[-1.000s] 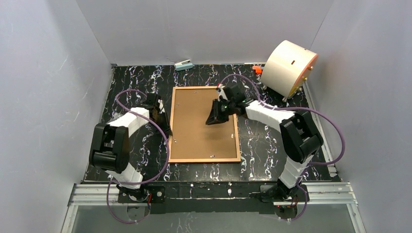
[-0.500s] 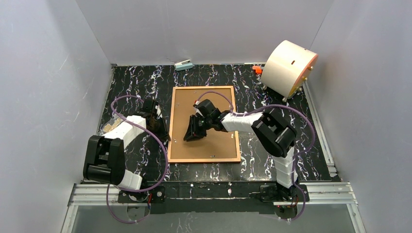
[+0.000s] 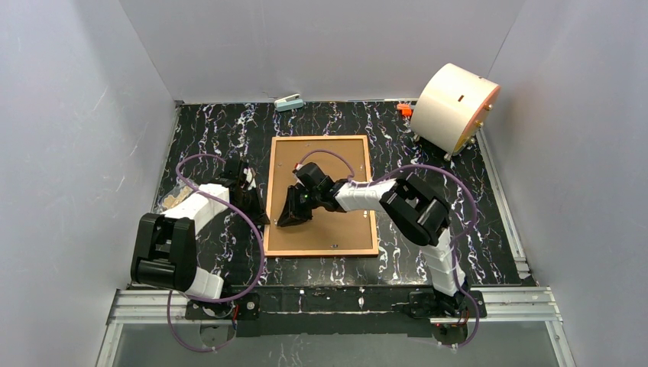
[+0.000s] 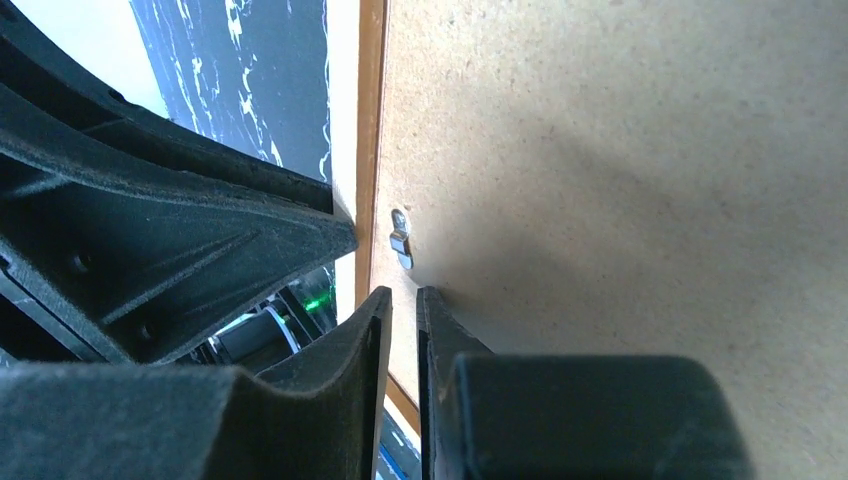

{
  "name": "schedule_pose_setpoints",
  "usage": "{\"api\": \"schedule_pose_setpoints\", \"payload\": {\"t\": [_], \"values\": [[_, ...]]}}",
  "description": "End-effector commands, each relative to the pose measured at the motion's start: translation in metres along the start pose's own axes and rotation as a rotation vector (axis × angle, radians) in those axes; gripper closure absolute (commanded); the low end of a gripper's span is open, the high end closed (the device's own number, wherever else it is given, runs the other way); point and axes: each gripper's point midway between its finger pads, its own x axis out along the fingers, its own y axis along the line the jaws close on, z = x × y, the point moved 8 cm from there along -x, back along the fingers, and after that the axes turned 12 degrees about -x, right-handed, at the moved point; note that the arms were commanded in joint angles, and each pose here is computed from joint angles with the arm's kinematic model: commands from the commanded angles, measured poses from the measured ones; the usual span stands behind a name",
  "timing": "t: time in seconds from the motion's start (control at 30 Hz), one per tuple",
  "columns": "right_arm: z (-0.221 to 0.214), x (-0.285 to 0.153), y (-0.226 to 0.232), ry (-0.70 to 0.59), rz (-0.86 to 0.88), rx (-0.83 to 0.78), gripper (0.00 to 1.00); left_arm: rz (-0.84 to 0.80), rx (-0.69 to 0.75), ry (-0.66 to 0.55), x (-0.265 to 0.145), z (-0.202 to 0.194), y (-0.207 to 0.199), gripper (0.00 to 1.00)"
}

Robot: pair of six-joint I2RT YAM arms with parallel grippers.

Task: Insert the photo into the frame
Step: Install the photo frame at the center of the board.

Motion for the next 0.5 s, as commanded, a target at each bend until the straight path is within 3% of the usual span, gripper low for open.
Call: {"api": "schedule_pose_setpoints", "payload": {"t": [0.0, 0.3, 0.47], "values": [[0.009, 0.010, 0.005, -0.036, 0.009, -0.011, 0.77, 0.021, -0.001, 0.034, 0.001, -0.007, 0.006, 0.90], [0.007, 0.022, -0.004, -0.028, 0.000, -0.012, 0.77, 0.024, 0.002, 0.039, 0.001, -0.008, 0.007, 0.99], [0.007, 0.026, -0.004, -0.031, 0.042, 0.001, 0.78, 0.027, 0.003, 0.045, 0.002, -0.008, 0.007, 1.00]]}}
